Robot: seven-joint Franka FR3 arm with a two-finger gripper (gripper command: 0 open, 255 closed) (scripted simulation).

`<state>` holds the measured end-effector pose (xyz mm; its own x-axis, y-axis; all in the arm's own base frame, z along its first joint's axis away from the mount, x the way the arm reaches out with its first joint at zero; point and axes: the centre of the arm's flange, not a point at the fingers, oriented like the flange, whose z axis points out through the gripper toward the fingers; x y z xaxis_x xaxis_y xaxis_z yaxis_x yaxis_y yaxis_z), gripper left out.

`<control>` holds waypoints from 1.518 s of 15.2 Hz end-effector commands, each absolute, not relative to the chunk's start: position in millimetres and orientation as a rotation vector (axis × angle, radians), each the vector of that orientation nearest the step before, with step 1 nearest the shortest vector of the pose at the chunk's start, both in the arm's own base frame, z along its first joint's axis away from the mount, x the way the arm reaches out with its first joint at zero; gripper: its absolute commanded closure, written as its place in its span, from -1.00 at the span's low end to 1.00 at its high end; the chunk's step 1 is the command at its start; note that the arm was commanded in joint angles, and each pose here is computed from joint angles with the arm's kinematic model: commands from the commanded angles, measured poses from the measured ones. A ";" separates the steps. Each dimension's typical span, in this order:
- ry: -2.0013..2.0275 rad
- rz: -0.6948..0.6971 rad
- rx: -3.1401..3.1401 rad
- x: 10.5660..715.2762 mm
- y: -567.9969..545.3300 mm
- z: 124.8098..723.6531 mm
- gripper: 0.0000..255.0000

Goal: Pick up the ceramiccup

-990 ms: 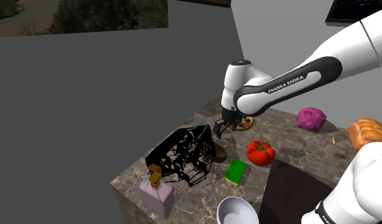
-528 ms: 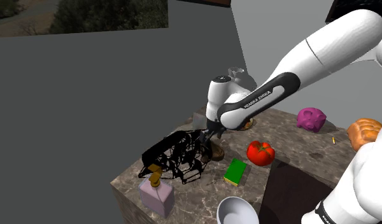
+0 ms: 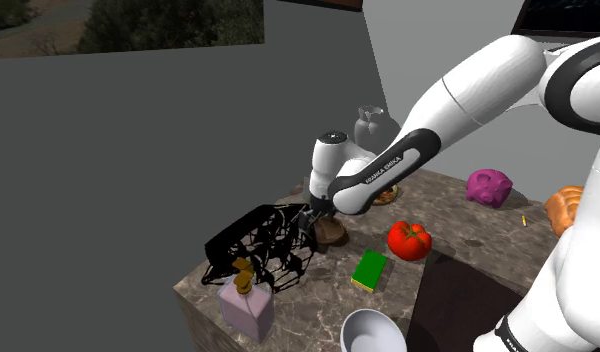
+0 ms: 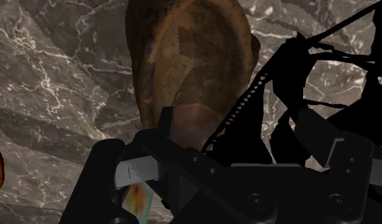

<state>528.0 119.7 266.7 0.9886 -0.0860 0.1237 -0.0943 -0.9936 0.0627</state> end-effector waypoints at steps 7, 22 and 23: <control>-0.128 0.075 3.061 508.9 106.3 207.9 1.00; -0.125 0.075 3.060 518.2 120.3 241.2 1.00; -0.125 0.075 3.060 518.2 120.3 246.5 1.00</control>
